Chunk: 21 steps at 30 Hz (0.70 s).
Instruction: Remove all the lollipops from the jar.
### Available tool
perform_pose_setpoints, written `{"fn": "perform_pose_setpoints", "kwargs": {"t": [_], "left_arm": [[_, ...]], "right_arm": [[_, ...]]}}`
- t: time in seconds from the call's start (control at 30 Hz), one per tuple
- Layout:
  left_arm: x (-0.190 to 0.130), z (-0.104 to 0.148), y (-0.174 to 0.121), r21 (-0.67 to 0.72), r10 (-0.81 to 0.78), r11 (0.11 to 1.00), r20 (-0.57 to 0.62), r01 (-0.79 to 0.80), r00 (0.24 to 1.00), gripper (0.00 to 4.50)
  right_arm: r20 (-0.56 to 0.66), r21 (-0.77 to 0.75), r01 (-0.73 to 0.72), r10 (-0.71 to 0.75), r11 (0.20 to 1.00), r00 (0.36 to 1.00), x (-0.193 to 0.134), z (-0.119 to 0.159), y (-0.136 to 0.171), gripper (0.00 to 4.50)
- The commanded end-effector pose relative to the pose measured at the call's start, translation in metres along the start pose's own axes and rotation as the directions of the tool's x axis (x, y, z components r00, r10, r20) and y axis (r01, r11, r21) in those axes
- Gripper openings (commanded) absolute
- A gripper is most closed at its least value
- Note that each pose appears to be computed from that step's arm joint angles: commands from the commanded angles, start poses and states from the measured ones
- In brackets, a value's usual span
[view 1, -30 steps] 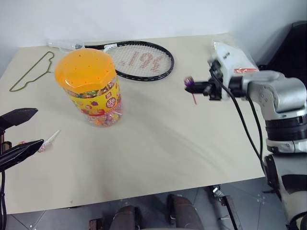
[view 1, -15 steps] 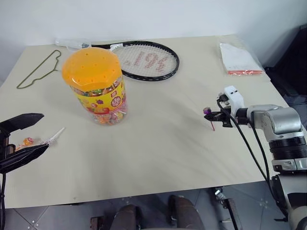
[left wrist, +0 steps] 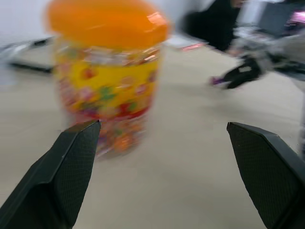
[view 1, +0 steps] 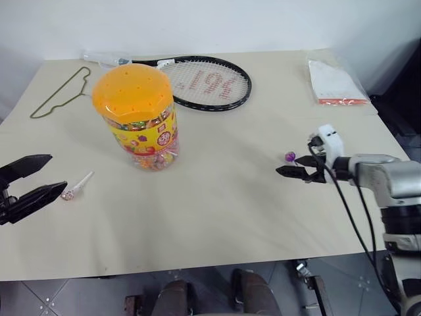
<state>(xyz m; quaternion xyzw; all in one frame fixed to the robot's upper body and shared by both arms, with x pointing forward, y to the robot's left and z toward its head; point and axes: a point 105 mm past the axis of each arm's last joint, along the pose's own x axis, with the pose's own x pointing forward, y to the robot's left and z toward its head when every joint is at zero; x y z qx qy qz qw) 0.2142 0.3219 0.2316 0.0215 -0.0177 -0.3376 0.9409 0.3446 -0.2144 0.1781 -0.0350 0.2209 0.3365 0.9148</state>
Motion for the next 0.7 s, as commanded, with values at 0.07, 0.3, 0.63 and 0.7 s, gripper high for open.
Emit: {"fn": "perform_pose_setpoints", "kwargs": {"t": [0.07,0.3,0.63,0.7], "left_arm": [[-0.003,0.005,0.000,0.058,0.013,0.998,0.017,-0.014,1.000,4.50],[-0.008,0.000,0.007,0.053,0.019,0.998,0.013,-0.020,1.000,4.50],[-0.024,-0.001,0.009,0.097,-0.013,0.995,0.006,0.012,1.000,4.50],[-0.026,-0.002,0.009,0.092,-0.017,0.996,0.014,0.015,1.000,4.50]], "right_arm": [[0.158,-0.191,-0.124,0.155,0.974,0.975,-0.024,0.039,0.029,4.48],[0.005,-0.496,-0.380,0.440,0.781,0.898,-0.013,0.023,0.075,4.48],[0.021,-0.577,-0.394,0.496,0.716,0.868,0.008,0.029,0.066,4.48],[0.031,-0.583,-0.388,0.497,0.714,0.867,0.009,0.031,0.066,4.48]]}}
